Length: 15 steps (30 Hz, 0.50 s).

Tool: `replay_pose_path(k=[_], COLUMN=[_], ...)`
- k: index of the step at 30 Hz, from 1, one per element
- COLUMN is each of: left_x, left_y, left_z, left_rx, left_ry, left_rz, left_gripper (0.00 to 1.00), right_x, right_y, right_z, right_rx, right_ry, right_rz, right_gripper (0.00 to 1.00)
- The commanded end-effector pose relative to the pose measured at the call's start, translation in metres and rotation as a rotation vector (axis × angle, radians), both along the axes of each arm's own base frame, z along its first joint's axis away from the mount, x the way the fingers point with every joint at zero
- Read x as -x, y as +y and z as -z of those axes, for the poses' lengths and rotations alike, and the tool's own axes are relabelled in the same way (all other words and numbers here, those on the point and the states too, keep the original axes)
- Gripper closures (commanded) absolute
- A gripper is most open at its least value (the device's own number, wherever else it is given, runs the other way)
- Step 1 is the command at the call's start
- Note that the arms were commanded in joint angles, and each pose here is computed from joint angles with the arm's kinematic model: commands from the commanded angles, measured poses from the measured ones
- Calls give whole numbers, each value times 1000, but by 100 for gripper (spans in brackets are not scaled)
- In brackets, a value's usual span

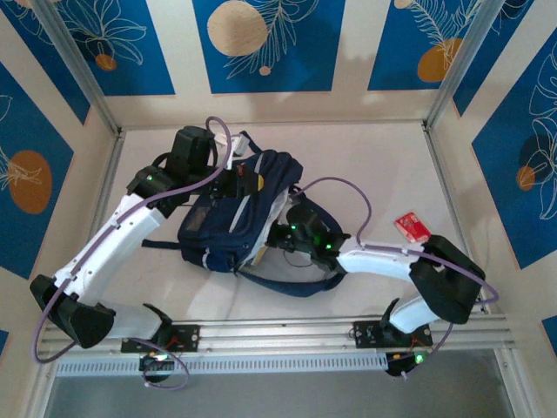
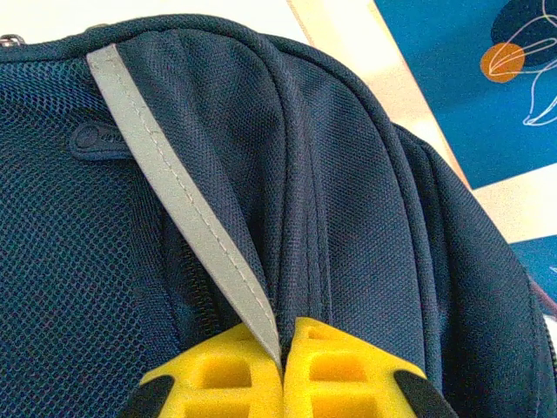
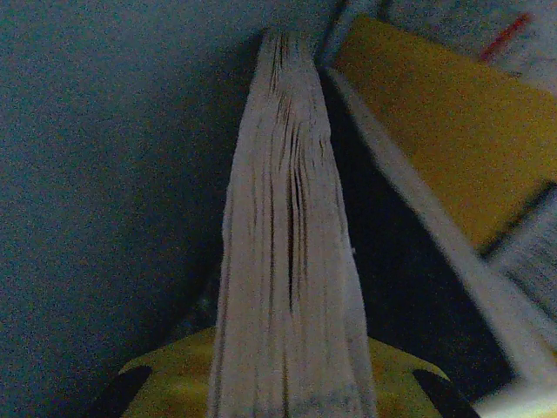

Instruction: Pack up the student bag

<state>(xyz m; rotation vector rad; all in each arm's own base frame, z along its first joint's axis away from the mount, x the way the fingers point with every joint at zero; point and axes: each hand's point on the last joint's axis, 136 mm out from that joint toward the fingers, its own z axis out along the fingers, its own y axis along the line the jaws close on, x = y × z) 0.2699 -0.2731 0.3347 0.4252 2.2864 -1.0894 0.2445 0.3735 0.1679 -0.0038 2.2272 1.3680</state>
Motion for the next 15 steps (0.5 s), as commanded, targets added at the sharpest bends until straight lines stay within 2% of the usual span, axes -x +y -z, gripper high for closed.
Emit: replay_pose_path(k=[1, 5, 10, 15], left_x=[0, -4, -11, -22], left_y=[-16, -13, -6, 6], left_z=[-81, -86, -86, -71], left_rx=[222, 240, 270, 259], left_ry=[-218, -221, -200, -180], left_rz=[79, 62, 38, -15], left_gripper=[100, 100, 100, 100], right_x=[-17, -23, -21, -13], right_y=[20, 43, 53, 26], right_z=[-15, -5, -4, -21], right_rx=[-9, 1, 23, 60], right_ry=[-86, -78, -91, -170], right_rz=[49, 20, -30, -12], right_gripper=[93, 85, 51, 32])
